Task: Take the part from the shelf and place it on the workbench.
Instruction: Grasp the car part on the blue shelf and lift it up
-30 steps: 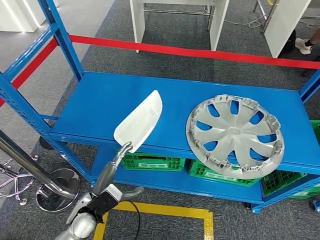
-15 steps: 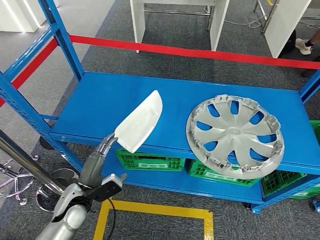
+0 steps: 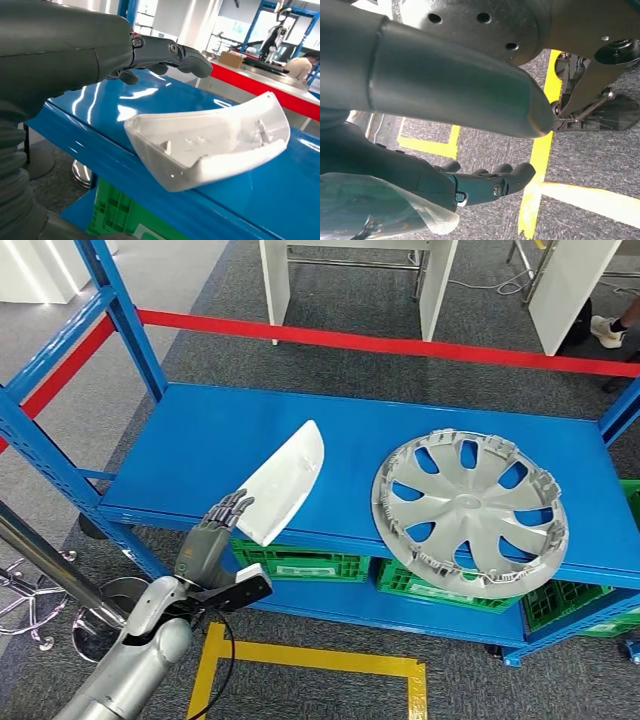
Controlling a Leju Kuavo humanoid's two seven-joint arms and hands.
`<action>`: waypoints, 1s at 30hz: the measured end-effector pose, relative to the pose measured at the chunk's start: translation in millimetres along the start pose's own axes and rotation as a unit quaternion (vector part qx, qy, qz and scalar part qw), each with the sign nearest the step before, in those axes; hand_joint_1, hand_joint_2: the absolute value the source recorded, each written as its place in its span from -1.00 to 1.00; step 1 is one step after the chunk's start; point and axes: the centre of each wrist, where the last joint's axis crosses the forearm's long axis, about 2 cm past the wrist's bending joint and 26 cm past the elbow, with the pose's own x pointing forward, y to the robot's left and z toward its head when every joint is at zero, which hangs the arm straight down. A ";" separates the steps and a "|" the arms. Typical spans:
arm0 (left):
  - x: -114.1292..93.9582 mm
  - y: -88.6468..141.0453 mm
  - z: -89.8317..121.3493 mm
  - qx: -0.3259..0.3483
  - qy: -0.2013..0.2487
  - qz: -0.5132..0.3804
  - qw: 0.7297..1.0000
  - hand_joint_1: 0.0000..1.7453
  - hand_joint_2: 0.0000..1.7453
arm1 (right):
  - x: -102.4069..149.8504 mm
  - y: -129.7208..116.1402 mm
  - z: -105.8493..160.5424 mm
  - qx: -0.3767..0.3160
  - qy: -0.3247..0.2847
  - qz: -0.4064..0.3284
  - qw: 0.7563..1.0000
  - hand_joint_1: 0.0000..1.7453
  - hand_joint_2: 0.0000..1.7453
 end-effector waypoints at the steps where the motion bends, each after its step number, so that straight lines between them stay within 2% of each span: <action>1: -0.2 -0.5 -0.1 -0.001 0.000 0.000 1.000 -1.00 1.00 | 0.0 -0.1 0.0 0.000 0.000 0.000 1.000 -1.00 -1.00; 10: -1.3 -3.3 -2.2 -0.007 0.003 -0.008 1.000 -1.00 1.00 | -0.1 -1.5 -0.1 -0.002 0.002 0.001 1.000 -1.00 -1.00; 17: 3.0 -7.3 -21.7 -0.022 -0.003 -0.042 0.999 -1.00 1.00 | -0.4 -6.2 -0.5 -0.005 0.006 0.005 1.000 -1.00 -1.00; 27: 18.5 -20.6 -42.1 -0.058 -0.011 -0.036 0.998 -0.97 1.00 | -0.5 -7.9 -0.6 -0.007 0.007 0.011 1.000 -1.00 -1.00; 28: 19.7 -21.8 -43.2 -0.062 -0.011 -0.037 0.997 -0.88 1.00 | -0.5 -7.9 -0.6 -0.007 0.008 0.011 1.000 -1.00 -1.00; 30: 21.8 -23.9 -45.3 -0.067 -0.013 -0.042 0.997 0.08 1.00 | -0.5 -7.9 -0.6 -0.007 0.008 0.012 1.000 -1.00 -1.00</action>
